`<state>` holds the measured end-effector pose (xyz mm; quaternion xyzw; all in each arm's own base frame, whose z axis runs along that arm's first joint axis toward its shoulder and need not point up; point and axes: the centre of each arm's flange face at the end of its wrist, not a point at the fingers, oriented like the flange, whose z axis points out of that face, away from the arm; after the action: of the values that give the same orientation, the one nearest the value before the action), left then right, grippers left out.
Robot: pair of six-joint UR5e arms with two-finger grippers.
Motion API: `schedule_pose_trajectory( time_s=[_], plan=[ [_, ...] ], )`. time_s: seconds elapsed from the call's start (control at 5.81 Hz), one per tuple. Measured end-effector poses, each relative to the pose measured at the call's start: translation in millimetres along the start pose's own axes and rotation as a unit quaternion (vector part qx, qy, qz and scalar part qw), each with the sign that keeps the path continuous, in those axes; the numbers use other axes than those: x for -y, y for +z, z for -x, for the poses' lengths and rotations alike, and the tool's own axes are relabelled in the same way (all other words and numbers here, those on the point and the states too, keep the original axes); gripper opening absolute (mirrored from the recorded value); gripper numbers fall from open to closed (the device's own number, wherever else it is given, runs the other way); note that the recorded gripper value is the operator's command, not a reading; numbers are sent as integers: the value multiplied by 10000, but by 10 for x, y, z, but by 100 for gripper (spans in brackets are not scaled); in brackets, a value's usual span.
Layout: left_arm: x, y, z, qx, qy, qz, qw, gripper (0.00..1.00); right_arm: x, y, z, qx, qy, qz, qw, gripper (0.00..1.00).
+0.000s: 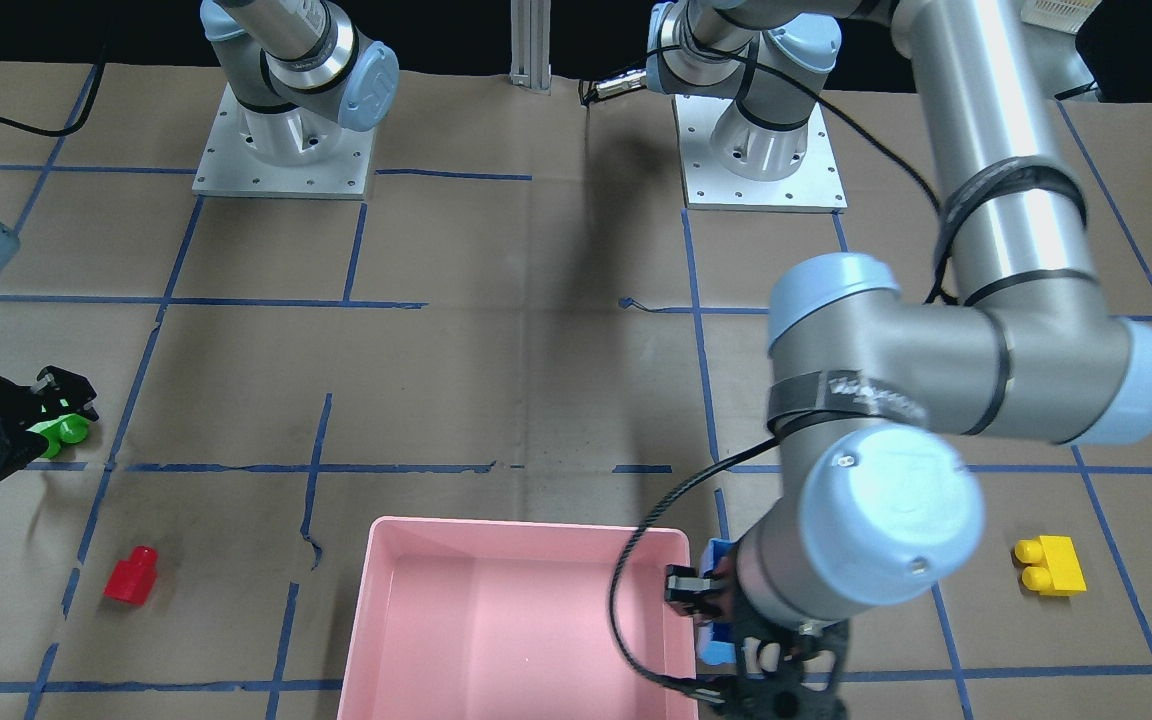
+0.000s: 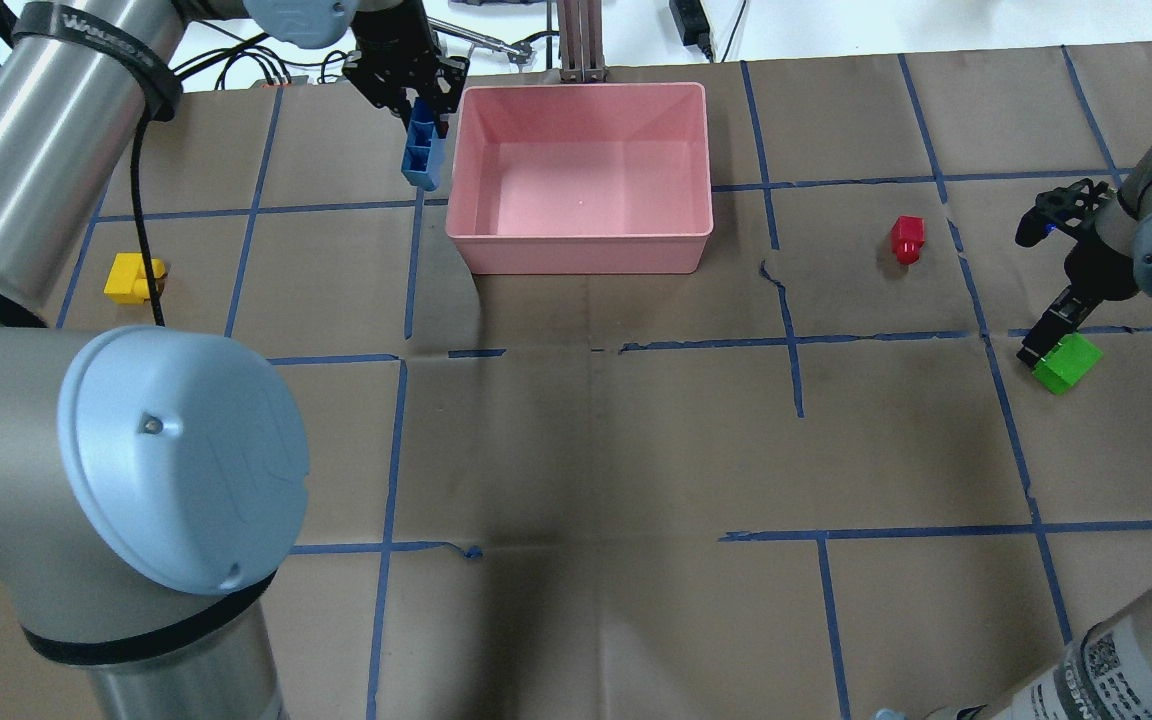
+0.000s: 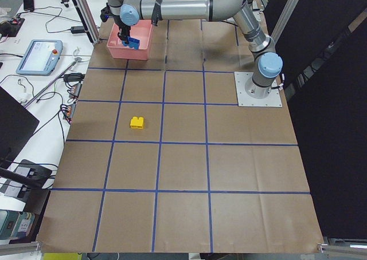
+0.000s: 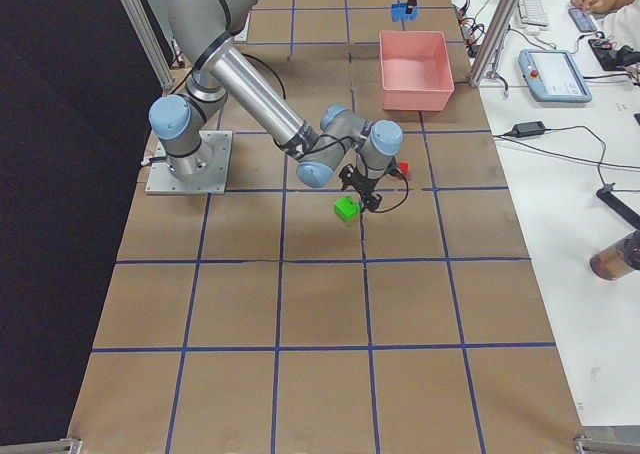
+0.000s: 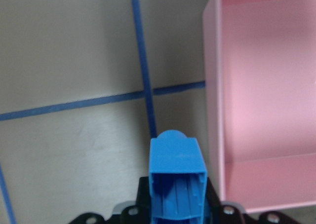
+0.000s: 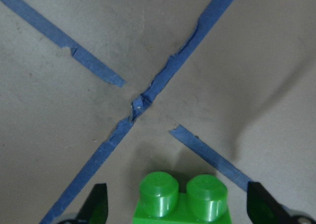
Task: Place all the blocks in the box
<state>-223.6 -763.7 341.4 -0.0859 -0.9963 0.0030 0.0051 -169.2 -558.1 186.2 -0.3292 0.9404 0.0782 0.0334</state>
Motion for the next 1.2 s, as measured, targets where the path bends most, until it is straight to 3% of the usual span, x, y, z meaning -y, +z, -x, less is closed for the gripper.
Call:
schedule_pose_trajectory(
  time_s=[0.34, 0.69, 0.86, 1.03, 1.2],
  plan=[
    [67, 272, -578, 4, -143, -53, 9999, 0, -83, 68, -30, 15, 65, 128, 9999, 98],
    [55, 522, -900, 42, -64, -15, 10000, 4, -201, 117, -105, 62, 167, 213, 9996, 60],
    [46, 610, -963, 53, -31, 4, 10000, 39, -215, 120, -112, 75, 180, 223, 9996, 44],
    [28, 681, -989, 60, -14, 26, 10000, 99, -217, 114, -116, 68, 181, 223, 9996, 39],
    [14, 715, -994, 61, -9, -3, 10000, 100, -216, 69, -128, 21, 190, 197, 9996, 38]
  ],
)
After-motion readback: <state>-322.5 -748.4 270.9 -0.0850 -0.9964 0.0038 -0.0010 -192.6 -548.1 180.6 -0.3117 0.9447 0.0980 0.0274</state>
